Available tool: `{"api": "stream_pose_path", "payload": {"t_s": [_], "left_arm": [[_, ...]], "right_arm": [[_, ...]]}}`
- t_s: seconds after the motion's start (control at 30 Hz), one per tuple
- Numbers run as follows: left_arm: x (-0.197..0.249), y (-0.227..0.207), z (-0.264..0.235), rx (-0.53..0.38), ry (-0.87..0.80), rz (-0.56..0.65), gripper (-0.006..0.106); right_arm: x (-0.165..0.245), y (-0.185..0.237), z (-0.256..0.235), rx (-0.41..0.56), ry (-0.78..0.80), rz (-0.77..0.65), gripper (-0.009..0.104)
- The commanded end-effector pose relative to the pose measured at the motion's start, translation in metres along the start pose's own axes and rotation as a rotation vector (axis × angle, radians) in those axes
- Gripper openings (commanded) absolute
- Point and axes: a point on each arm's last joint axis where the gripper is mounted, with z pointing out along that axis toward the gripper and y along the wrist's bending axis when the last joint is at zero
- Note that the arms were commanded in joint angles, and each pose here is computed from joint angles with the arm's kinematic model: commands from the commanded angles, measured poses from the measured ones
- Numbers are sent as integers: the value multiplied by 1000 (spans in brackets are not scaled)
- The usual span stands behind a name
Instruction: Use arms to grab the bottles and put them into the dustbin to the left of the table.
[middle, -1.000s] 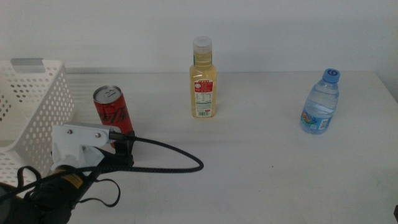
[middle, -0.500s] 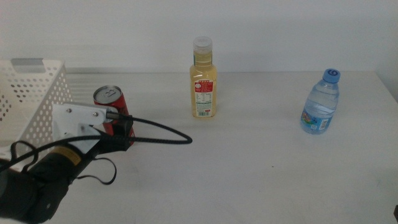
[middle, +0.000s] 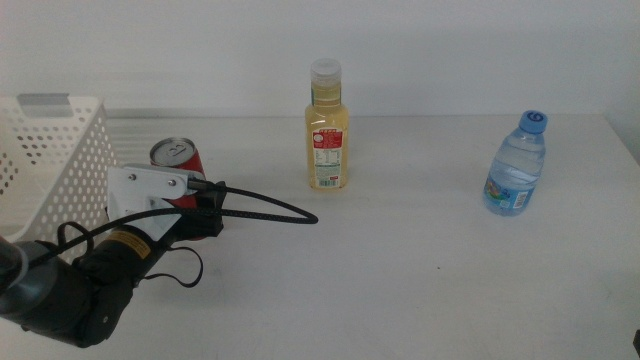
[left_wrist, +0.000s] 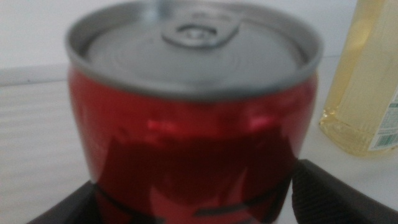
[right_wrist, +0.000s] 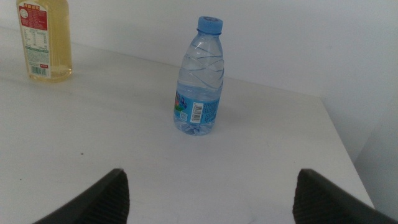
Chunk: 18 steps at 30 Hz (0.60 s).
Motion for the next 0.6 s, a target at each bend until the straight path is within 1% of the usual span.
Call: {"api": "stream_pose_path", "payload": {"t_s": [0.0,0.17,0.27,0.37,0.47,0.57], "left_arm": [[-30,-3,0,25,-235,-9,89],[-29,-2,1,18,-231,-12,89],[-29,0,1,-4,-233,-21,89],[-28,1,1,-14,-232,-25,87],[-25,3,2,-30,-224,-32,78],[-21,3,3,-30,-210,-32,62]], "right_arm": [[-10,-2,-3,29,-107,-11,70],[-10,-2,-3,29,-107,-11,70],[-10,-2,-3,29,-107,-11,70],[-10,-2,-3,29,-107,-11,70],[-10,-2,-3,29,-107,-11,70],[-10,-2,-3,29,-107,-11,70]]}}
